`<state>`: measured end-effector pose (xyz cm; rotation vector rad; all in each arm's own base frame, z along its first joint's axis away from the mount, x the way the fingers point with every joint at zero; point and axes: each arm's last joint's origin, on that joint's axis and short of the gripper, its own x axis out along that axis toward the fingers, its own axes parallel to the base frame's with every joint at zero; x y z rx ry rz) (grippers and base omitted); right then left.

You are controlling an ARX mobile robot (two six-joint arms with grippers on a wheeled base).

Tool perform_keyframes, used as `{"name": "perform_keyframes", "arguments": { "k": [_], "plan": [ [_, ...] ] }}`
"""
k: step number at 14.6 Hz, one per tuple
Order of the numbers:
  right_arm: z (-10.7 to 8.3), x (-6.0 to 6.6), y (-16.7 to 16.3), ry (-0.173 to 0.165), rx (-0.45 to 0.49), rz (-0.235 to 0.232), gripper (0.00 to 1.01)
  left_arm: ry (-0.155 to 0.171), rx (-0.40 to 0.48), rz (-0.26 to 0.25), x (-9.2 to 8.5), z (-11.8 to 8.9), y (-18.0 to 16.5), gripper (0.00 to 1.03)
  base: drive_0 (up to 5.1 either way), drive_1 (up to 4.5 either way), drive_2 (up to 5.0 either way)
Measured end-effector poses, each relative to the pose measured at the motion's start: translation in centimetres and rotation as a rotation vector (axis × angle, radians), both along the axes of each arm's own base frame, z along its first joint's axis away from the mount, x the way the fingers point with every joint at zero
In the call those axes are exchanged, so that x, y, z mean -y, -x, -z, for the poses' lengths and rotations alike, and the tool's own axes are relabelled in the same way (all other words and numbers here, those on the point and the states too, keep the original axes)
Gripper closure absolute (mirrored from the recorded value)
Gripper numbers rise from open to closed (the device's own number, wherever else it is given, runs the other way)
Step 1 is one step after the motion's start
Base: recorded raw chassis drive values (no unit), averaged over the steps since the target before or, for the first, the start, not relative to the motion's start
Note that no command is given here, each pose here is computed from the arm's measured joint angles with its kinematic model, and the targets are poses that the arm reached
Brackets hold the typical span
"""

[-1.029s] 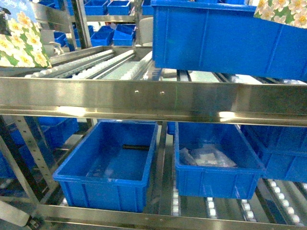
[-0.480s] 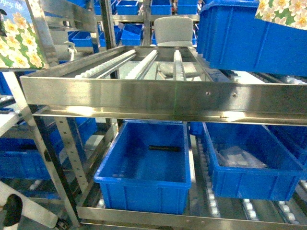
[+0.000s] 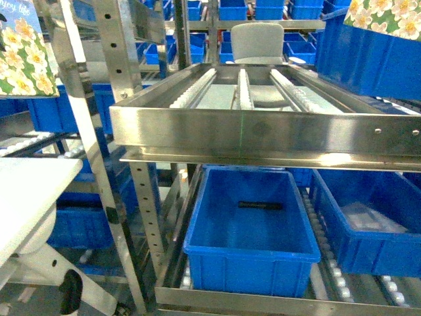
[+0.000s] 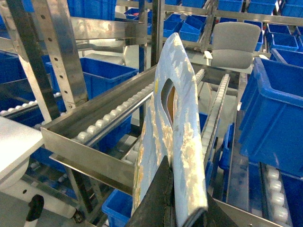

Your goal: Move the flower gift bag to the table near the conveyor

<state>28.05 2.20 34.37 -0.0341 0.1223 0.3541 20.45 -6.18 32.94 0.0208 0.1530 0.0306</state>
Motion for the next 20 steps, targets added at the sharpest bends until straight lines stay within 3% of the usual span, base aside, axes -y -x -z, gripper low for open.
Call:
{"name": "perform_keyframes", "arguments": {
  "k": [20],
  "plan": [
    [-0.07,0.03,0.07,0.000,0.002,0.001,0.99,0.000,0.000,0.001,0.02,0.01,0.00,1.01,-5.0,2.47,2.5]
  ]
}}
